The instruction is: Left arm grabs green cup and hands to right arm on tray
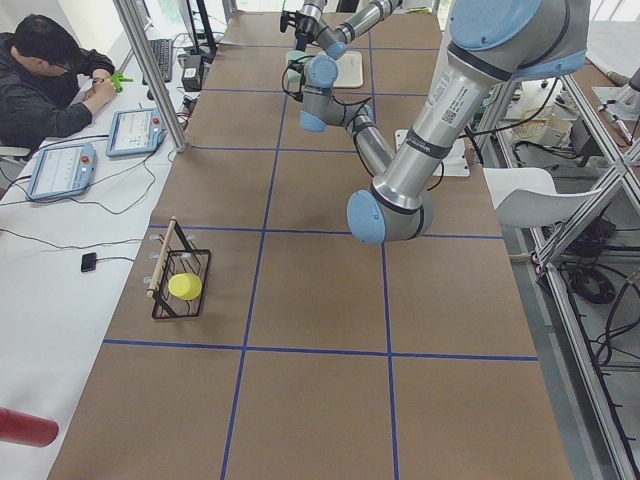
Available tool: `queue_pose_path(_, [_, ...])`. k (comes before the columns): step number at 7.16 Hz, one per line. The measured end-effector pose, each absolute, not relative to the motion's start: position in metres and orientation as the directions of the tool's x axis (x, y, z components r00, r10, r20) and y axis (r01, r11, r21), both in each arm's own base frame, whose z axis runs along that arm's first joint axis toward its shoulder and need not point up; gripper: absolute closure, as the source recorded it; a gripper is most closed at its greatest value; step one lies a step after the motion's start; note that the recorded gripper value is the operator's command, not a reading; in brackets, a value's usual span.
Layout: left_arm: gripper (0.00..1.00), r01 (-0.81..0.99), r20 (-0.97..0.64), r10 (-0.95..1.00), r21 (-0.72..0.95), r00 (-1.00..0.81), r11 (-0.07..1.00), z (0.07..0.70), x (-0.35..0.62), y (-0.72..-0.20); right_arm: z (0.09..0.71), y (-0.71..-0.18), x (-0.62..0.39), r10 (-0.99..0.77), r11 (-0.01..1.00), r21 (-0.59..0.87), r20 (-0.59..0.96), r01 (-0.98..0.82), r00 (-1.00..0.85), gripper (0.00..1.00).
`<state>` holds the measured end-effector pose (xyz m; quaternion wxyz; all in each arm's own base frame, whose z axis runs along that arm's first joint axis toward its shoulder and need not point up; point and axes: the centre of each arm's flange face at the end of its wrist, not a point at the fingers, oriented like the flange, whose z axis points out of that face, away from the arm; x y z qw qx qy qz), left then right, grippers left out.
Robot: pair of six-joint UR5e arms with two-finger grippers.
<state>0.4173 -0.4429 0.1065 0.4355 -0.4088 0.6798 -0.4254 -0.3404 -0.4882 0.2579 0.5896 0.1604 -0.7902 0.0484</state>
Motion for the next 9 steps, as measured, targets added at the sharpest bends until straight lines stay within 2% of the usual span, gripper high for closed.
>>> queue_pose_path(2, [0.0,-0.173,-0.27,-0.917,-0.929,-0.294,0.328,0.108,0.417,-0.445,0.289,-0.504,-0.332,-0.235,0.918,0.159,0.956,-0.362,-0.174,1.0])
queue_pose_path(3, [0.0,-0.154,-0.318,-0.899,-0.914,-0.301,0.375,0.11,0.418,-0.445,0.306,-0.52,-0.316,-0.243,0.9,0.18,0.963,-0.397,-0.116,1.0])
queue_pose_path(6, [0.0,0.025,-0.672,-0.673,-0.713,-0.309,0.701,0.131,0.418,-0.452,0.347,-0.562,-0.263,-0.265,0.884,0.294,0.956,-0.362,0.129,1.0])
queue_pose_path(9, [0.0,0.24,-0.903,-0.39,-0.424,-0.178,0.873,0.154,0.407,-0.48,0.393,-0.582,-0.207,-0.288,0.887,0.373,0.907,-0.271,0.307,1.0])
